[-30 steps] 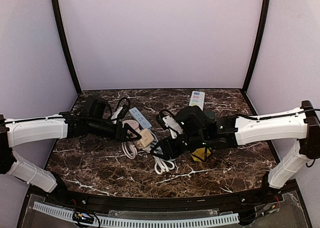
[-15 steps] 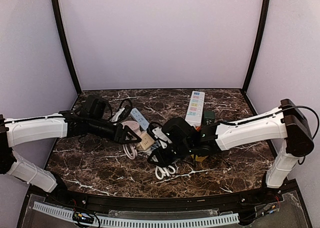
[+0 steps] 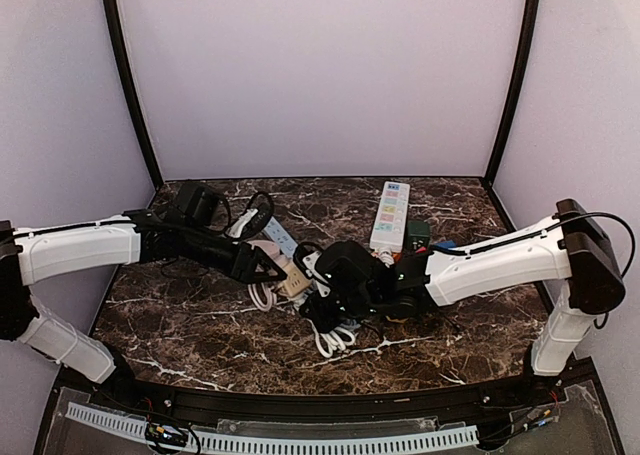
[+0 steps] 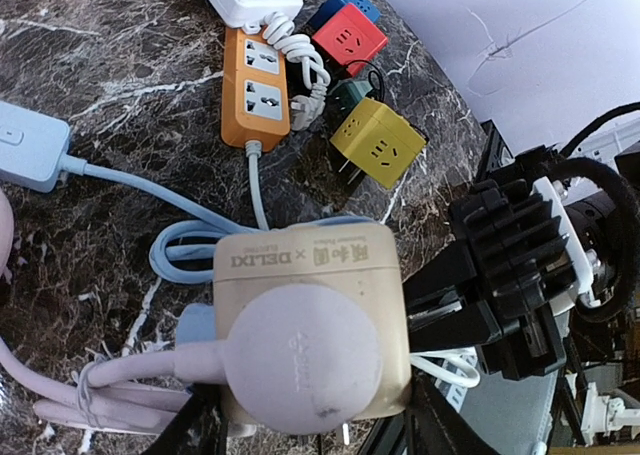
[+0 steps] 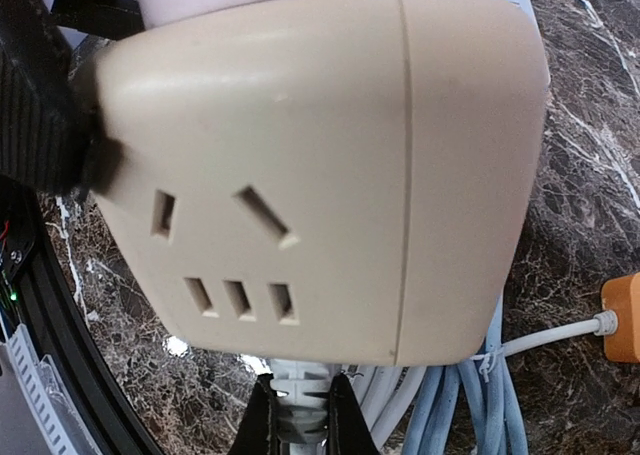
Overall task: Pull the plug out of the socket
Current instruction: Remove the plug from the socket.
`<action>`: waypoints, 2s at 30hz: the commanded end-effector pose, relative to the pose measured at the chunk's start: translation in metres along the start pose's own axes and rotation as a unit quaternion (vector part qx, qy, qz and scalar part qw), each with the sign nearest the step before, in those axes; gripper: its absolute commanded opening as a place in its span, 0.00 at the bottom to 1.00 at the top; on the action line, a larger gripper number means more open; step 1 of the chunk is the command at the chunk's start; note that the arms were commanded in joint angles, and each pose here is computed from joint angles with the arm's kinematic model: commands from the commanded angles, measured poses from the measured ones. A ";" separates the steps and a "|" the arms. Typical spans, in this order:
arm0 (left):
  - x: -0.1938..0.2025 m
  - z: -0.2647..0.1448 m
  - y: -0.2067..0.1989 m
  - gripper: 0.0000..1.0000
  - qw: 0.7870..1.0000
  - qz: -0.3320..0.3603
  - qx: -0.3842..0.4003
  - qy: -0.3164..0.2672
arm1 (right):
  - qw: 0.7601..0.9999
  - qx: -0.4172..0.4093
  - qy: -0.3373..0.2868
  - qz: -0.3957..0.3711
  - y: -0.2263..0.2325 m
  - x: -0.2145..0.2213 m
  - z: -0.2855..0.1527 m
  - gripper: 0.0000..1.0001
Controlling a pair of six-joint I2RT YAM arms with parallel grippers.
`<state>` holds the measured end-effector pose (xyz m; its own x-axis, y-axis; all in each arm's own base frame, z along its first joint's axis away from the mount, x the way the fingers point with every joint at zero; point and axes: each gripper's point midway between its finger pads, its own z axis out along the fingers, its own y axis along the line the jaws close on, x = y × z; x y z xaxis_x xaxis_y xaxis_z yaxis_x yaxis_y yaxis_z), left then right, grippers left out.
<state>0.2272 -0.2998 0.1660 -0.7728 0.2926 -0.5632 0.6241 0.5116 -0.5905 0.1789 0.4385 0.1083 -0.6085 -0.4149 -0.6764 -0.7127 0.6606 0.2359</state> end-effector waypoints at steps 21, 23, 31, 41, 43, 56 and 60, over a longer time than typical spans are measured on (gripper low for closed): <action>-0.023 0.008 -0.010 0.01 0.993 0.118 0.022 -0.005 | 0.996 0.056 -0.067 -0.024 0.001 -0.011 -0.016 0.03; -0.023 0.008 -0.011 0.01 0.993 0.117 0.027 -0.004 | 0.996 0.056 -0.074 -0.014 0.001 -0.012 -0.016 0.17; -0.022 0.007 -0.026 0.01 0.992 0.101 0.073 -0.008 | 0.993 0.065 -0.098 -0.017 0.010 -0.012 -0.003 0.49; -0.020 0.005 -0.032 0.01 0.991 0.092 0.093 -0.004 | 0.984 0.138 -0.115 0.010 -0.014 -0.006 0.006 0.48; -0.019 0.006 -0.032 0.01 0.992 0.090 0.094 -0.001 | 0.982 0.147 -0.120 0.007 -0.016 -0.008 0.005 0.45; -0.016 0.010 -0.028 0.01 0.992 0.084 0.099 0.009 | 0.975 0.145 -0.168 -0.029 -0.010 -0.030 0.001 0.35; -0.017 0.010 -0.025 0.01 0.992 0.087 0.090 0.008 | 0.974 0.144 -0.172 -0.037 -0.008 -0.033 -0.001 0.15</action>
<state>0.2329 -0.3187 0.1643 -0.6843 0.3871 -0.6179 0.7289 0.3878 -0.5643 0.1986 0.4371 0.1096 -0.4254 -0.3253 -0.8445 -0.6006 0.7995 -0.0055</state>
